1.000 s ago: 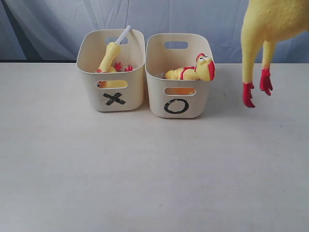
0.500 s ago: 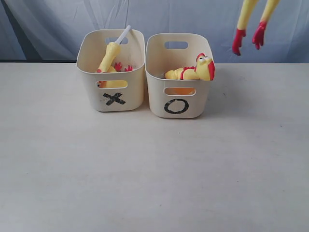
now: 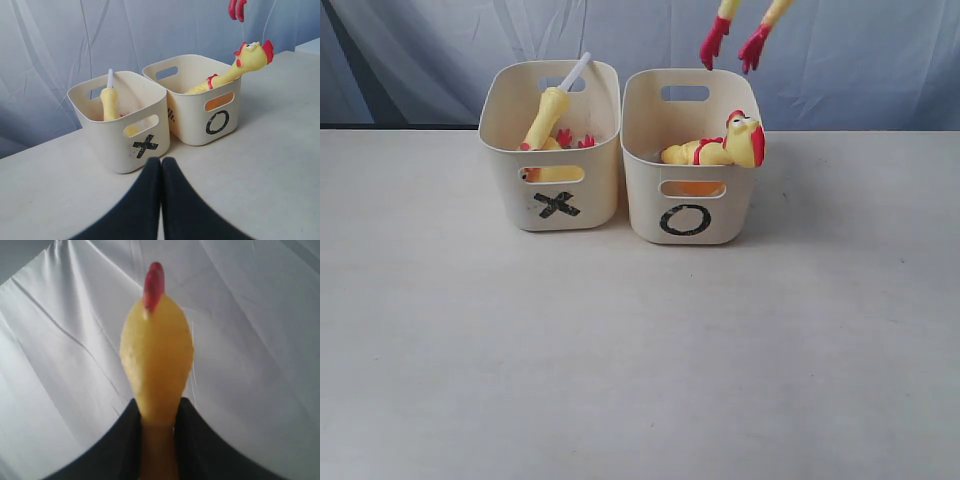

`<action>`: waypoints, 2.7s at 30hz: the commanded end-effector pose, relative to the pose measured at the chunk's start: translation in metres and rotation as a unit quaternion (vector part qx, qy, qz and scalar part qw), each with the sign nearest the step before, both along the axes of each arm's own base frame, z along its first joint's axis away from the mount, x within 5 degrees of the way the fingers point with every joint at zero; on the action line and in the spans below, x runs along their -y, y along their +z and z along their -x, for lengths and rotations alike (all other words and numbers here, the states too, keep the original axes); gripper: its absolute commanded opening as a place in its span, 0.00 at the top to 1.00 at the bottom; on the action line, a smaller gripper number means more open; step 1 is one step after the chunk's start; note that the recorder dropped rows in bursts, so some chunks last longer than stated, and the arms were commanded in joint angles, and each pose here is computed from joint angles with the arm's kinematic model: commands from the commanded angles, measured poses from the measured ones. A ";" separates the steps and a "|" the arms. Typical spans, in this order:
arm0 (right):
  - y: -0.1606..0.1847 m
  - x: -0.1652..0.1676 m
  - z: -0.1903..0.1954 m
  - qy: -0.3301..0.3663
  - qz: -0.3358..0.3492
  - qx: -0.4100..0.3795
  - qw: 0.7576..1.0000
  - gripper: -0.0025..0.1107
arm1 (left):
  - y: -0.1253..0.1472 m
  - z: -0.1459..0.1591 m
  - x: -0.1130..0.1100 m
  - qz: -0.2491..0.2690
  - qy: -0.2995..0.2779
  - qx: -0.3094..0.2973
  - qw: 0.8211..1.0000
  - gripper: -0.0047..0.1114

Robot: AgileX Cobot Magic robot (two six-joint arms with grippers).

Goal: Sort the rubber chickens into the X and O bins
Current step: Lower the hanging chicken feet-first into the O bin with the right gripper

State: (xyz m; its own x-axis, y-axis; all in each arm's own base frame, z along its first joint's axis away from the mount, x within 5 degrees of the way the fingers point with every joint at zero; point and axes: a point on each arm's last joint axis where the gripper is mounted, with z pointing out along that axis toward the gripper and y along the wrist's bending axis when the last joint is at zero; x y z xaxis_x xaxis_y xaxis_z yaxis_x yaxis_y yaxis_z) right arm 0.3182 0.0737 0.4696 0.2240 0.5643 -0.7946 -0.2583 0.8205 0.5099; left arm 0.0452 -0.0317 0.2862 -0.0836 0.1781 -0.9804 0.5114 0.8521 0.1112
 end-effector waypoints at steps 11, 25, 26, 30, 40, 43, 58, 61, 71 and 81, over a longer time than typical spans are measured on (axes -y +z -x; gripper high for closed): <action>-0.076 -0.022 -0.080 0.003 -0.011 0.063 0.998 0.99 | 0.003 0.002 0.000 0.016 -0.002 0.005 1.000 0.96; -0.117 -0.060 -0.140 0.026 0.055 0.079 0.995 0.99 | 0.005 0.008 -0.003 0.021 -0.002 0.024 0.999 0.96; -0.121 -0.063 -0.143 0.027 0.058 0.077 0.995 0.99 | 0.005 0.009 -0.003 0.021 -0.002 0.027 0.999 0.96; -0.132 -0.075 -0.151 0.047 0.110 0.077 0.990 0.99 | 0.005 0.009 -0.003 0.020 -0.002 0.026 0.999 0.96; -0.154 -0.107 -0.165 0.118 0.295 0.138 0.938 0.99 | 0.005 0.009 -0.003 0.021 -0.003 0.025 0.999 0.96; -0.160 -0.110 -0.167 0.122 0.301 0.128 0.937 0.99 | 0.005 0.010 -0.003 0.021 -0.003 0.024 0.999 0.96; -0.186 -0.118 -0.172 0.132 0.385 0.132 0.904 0.99 | 0.005 0.013 -0.004 0.024 -0.004 0.032 0.999 0.96; -0.193 -0.121 -0.173 0.137 0.384 0.130 0.904 0.99 | 0.005 0.013 -0.004 0.024 -0.004 0.032 0.999 0.96; -0.212 -0.123 -0.177 0.145 0.401 0.105 0.899 0.99 | 0.005 0.013 -0.004 0.024 -0.004 0.032 0.999 0.96; -0.222 -0.130 -0.174 0.172 0.484 0.110 0.851 0.99 | 0.005 0.013 -0.004 0.024 -0.004 0.032 0.999 0.96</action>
